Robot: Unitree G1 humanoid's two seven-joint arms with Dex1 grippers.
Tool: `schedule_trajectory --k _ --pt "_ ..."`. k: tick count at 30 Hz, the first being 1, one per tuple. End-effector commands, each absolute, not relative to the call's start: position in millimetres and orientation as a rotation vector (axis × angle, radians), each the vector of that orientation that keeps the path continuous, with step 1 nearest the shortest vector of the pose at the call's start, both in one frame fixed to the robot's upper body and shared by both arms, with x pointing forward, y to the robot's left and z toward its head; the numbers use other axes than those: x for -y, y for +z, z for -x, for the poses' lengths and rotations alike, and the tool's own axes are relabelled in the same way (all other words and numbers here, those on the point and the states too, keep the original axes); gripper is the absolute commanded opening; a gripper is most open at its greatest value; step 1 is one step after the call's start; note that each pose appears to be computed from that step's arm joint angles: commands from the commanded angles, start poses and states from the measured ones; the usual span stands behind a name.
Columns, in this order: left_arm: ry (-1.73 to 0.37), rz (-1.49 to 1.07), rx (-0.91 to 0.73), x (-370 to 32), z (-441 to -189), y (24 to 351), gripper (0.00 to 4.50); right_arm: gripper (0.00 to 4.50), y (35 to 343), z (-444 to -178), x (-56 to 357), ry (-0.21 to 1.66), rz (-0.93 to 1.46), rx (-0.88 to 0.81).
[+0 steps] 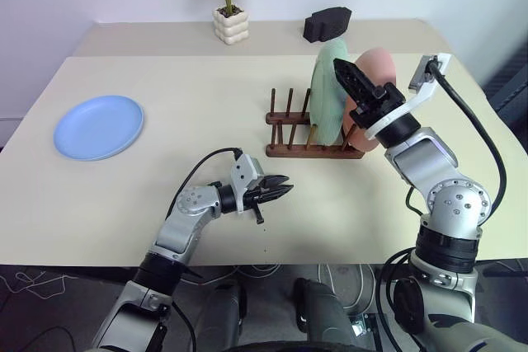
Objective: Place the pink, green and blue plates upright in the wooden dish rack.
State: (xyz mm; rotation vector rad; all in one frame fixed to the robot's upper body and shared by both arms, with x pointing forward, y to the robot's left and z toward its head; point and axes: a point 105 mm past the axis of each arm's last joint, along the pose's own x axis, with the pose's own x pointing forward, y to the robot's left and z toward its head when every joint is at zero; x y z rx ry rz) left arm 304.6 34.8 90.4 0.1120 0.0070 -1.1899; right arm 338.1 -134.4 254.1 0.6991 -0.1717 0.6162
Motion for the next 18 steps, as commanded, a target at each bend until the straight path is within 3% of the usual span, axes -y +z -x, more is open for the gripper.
schedule_trajectory --k 1,18 --pt "-1.191 -0.111 0.056 -34 -304 105 0.93 3.97 267 -334 137 0.618 -0.656 0.222" --pt "-1.04 -0.135 0.15 -60 -316 125 0.93 3.97 285 -314 135 0.659 -0.272 0.249"
